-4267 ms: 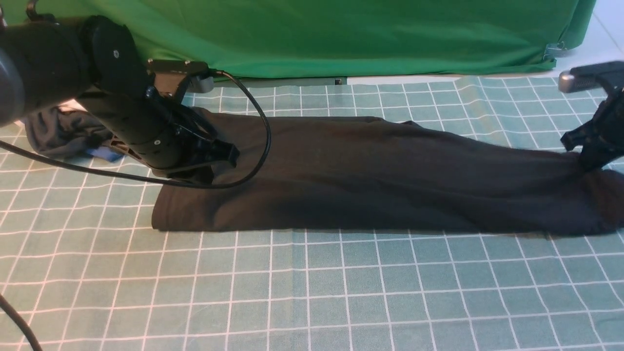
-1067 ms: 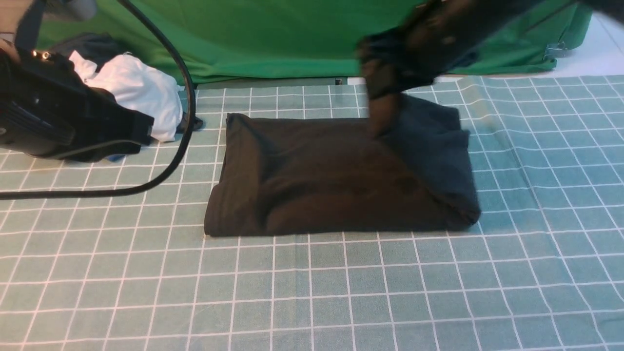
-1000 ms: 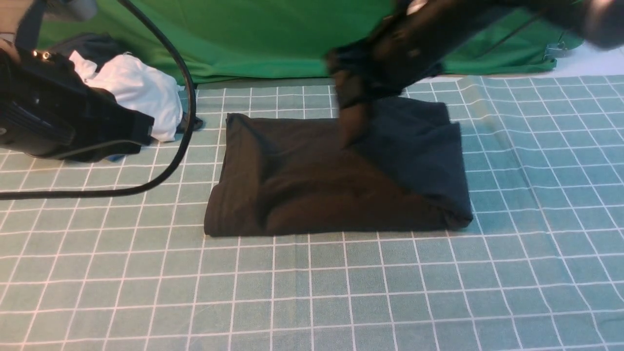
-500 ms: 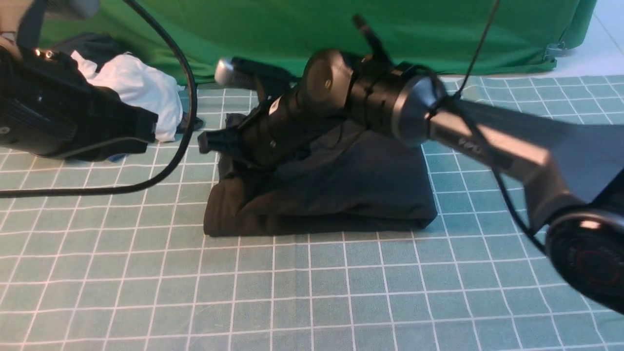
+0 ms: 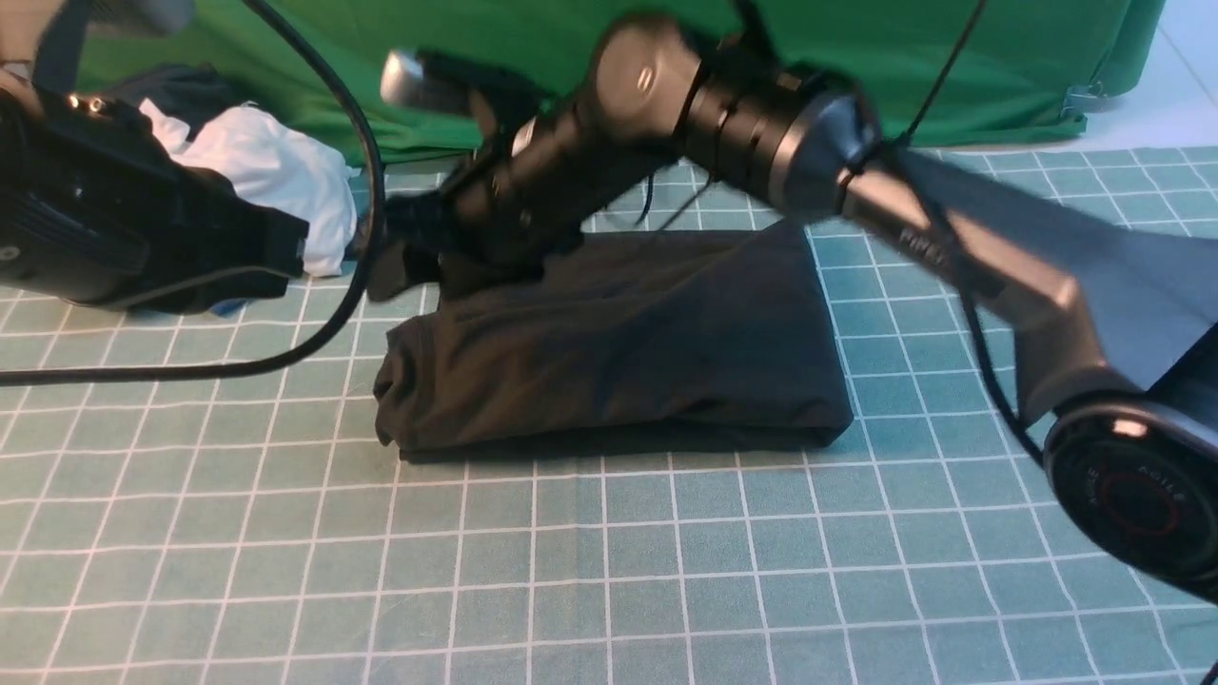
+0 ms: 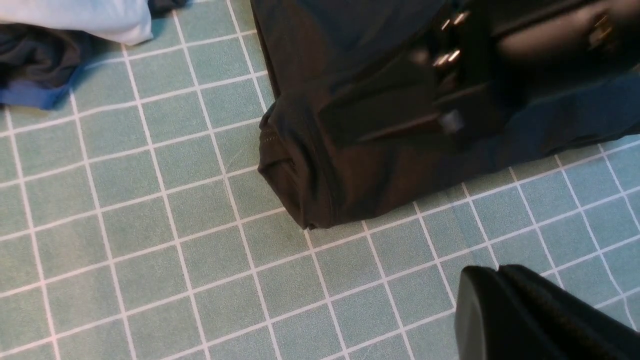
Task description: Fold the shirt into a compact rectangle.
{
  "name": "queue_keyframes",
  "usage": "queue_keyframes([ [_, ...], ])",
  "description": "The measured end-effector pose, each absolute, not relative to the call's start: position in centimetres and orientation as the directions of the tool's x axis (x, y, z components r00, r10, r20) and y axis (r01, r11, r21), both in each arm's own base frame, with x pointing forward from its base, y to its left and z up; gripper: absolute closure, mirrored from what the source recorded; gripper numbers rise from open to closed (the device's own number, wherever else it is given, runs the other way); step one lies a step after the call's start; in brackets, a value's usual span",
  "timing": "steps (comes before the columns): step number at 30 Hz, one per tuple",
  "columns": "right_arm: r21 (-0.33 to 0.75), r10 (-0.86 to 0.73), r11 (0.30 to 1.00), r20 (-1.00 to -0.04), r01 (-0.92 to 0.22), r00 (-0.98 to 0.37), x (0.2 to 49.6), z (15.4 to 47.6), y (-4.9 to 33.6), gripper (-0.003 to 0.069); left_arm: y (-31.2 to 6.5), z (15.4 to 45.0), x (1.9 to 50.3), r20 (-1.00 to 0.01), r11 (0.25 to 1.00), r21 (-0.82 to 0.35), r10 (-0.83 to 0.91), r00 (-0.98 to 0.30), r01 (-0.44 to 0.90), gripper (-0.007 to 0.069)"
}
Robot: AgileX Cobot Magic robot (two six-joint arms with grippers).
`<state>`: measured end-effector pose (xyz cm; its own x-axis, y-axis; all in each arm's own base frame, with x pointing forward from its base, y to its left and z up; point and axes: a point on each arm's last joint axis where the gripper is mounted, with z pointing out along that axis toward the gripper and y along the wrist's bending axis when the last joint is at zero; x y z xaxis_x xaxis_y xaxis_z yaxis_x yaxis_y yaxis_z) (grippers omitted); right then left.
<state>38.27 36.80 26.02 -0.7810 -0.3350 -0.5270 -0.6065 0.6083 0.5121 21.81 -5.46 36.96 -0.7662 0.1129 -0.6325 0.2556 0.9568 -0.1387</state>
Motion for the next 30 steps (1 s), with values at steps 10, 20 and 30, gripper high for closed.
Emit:
queue_keyframes([
  [10,0.168,-0.440,0.766,-0.566,-0.620,-0.697,43.0,31.6,26.9,0.0629,-6.0,35.5,24.0,-0.612,0.956,-0.188,0.065,-0.788,0.225,0.0614],
  [20,0.142,-0.417,0.839,-0.452,-0.525,-0.788,41.5,32.8,18.5,0.0663,-8.7,27.7,31.1,-0.494,0.937,-0.285,0.037,-0.869,0.202,0.0614],
  [30,0.190,-0.554,0.796,-0.154,-0.575,-0.818,38.5,21.7,20.2,0.0662,-9.2,18.4,35.0,-0.340,0.951,-0.280,0.029,-0.940,0.131,0.0614],
])
